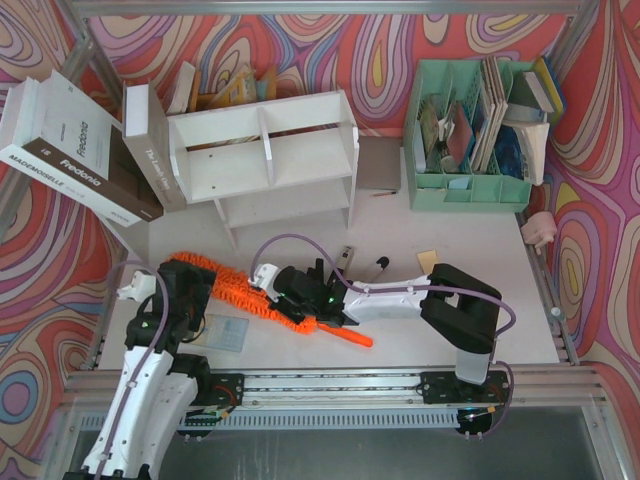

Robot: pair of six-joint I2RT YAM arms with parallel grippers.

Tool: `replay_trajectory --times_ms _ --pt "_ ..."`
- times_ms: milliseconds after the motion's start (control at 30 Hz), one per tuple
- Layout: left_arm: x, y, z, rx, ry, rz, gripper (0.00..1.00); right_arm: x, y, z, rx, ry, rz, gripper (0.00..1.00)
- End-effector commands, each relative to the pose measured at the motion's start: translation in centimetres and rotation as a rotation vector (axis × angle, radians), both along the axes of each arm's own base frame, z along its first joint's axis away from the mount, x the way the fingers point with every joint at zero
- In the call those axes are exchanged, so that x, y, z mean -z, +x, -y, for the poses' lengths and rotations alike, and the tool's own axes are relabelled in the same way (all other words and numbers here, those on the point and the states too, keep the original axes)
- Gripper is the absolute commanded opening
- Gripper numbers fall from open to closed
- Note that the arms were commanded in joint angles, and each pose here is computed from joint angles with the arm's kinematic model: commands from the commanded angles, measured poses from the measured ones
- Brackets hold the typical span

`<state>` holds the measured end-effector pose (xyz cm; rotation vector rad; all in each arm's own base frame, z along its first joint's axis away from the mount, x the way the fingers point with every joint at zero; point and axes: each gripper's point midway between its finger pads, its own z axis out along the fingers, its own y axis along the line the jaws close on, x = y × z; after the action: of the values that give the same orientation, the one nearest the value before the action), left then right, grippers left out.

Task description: Dust the bookshelf with a duster

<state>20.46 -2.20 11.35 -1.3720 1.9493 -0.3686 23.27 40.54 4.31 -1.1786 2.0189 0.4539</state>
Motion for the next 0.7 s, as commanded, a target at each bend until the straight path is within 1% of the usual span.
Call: replay_trajectory --times_ms 0,67,233,433,667 --pt "2.4 -1.3 -0.3 -0.067 -0.039 -0.069 0.91 -0.8 0.5 0.2 -0.021 -0.019 0.046 0.05" --pt "2.6 -1.2 -0.1 -0.069 -0.057 -0.065 0.89 -1.4 0.6 0.0 -0.026 -0.012 0.055 0.0" --pt "3.3 -1.1 0.7 -0.056 -0.1 -0.076 0.86 -3.0 0.8 -0.8 -0.05 0.011 0.076 0.0" --pt "3.0 0.0 1.8 -0.019 -0.142 -0.04 0.85 -4.2 0.5 -1.9 -0.079 0.047 0.076 0.0" --pt "3.7 0.4 2.3 0.006 -0.155 -0.05 0.84 -6.0 0.0 -3.1 -0.092 0.09 0.08 0.0"
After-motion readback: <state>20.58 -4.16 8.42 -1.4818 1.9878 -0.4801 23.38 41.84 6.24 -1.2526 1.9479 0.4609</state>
